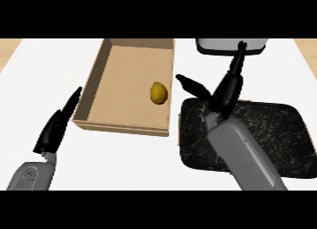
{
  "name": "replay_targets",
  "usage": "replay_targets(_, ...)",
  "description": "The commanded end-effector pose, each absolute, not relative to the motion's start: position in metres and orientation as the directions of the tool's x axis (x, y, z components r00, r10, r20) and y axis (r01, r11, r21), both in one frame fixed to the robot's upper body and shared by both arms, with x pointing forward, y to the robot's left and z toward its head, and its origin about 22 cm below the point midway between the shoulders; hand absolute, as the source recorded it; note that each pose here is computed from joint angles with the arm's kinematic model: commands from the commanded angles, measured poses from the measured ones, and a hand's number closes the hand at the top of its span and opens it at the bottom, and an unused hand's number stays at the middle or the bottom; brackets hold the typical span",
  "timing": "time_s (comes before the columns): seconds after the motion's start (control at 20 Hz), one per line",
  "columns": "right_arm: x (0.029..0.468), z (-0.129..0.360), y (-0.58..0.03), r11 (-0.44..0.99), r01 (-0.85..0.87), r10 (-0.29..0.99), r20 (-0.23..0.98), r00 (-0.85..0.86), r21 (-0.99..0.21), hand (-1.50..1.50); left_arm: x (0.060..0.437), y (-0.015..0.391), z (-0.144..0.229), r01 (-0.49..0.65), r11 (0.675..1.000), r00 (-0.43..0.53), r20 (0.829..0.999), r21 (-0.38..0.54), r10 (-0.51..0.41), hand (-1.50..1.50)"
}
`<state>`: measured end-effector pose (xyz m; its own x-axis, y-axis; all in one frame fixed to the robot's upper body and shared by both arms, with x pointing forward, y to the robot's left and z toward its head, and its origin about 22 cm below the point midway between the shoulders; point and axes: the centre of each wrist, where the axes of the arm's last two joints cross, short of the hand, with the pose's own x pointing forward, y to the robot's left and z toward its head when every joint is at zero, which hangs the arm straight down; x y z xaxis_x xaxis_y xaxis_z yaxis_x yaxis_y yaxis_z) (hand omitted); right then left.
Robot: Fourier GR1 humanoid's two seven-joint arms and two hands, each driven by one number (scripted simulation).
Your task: Pick the lemon from the tray and place it in the cardboard box
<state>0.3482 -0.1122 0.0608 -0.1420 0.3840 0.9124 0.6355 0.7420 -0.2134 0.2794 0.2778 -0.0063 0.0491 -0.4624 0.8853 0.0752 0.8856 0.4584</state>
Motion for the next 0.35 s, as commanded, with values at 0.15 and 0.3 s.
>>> replay_targets(0.15,0.312,0.035,-0.162,0.735,0.634,0.414,0.899,-0.14,-0.24,-1.5,0.276,0.27,-0.004,0.07,0.895,0.062,0.893,0.441,-0.446,0.0)
replay_targets(0.3,0.325,0.031,-0.152,0.748,0.605,0.418,0.902,-0.11,-0.273,-1.5,0.285,0.275,-0.008,0.079,0.883,0.03,0.884,0.463,-0.466,0.0)
